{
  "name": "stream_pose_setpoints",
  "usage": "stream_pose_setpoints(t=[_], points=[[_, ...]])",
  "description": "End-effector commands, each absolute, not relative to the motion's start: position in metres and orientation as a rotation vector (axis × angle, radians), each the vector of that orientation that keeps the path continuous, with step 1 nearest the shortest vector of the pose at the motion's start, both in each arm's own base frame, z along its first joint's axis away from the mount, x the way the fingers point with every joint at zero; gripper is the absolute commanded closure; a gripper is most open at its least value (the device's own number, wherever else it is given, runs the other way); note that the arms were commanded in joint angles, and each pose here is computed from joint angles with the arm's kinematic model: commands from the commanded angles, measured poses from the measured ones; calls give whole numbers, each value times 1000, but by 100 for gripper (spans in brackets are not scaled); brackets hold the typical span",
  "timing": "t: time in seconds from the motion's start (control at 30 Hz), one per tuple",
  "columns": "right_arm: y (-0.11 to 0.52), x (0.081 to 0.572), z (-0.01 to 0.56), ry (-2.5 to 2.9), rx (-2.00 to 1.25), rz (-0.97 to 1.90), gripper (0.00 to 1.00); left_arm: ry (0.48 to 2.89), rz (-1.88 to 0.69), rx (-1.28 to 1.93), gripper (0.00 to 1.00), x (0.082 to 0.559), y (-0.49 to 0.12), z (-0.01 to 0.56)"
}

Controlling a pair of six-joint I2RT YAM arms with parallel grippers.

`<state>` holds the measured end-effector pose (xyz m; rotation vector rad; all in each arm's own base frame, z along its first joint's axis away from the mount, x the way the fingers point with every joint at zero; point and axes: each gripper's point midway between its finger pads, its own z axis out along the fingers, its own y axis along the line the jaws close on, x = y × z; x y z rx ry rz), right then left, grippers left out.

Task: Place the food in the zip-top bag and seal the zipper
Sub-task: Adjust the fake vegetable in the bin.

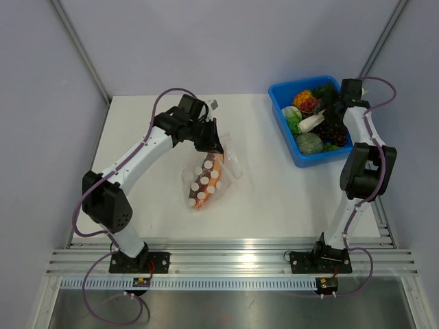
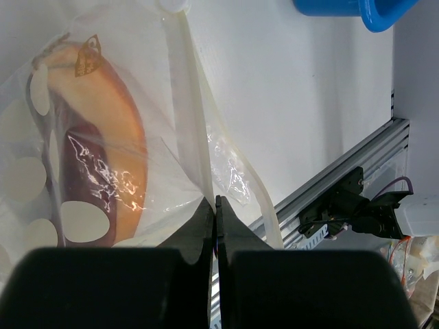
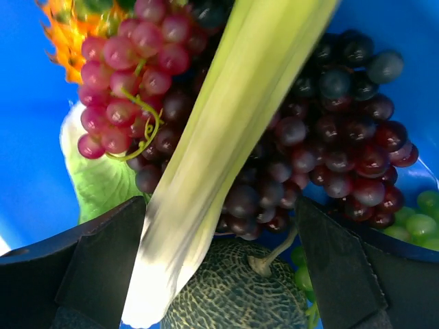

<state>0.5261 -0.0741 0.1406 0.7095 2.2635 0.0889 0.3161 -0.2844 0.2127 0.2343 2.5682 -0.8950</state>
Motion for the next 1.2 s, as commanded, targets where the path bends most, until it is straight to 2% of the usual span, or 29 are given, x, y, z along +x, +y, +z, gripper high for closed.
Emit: stream_pose_setpoints(t=[0.0,0.23,0.4,0.5,0.53,0.6,0.67,0.77,0.87,0.9,0.97,1.0,1.17], points=[[-74,540,207,2069,689,307,4,2486,-973,271,100,321,-298,233],[-100,546,199,2077,738,258,11,2483,-966,288,100,321,-299,234],[-97,568,189,2108,740,315,22,2474,-969,294,100,322,-299,238],[-98,569,194,2102,751,319,61,2458,-969,293,100,321,-298,244],[-96,568,188,2086,767,337,80,2455,-970,293,100,321,-298,245],[-92,563,210,2021,747,361,83,2449,-975,287,100,322,-299,247],[-90,555,215,2005,759,358,68,2440,-986,293,100,322,-301,250],[-93,547,211,2022,769,326,27,2442,-985,308,100,319,-303,250],[-99,542,204,2044,789,276,16,2447,-982,315,100,316,-304,249],[-101,541,203,2048,794,266,9,2447,-983,317,100,316,-304,248],[-101,544,200,2056,795,268,6,2447,-984,317,100,315,-305,248],[-101,546,199,2060,794,271,1,2446,-986,313,100,315,-306,248],[-103,564,195,2081,801,301,0,2446,-980,314,100,314,-306,248]])
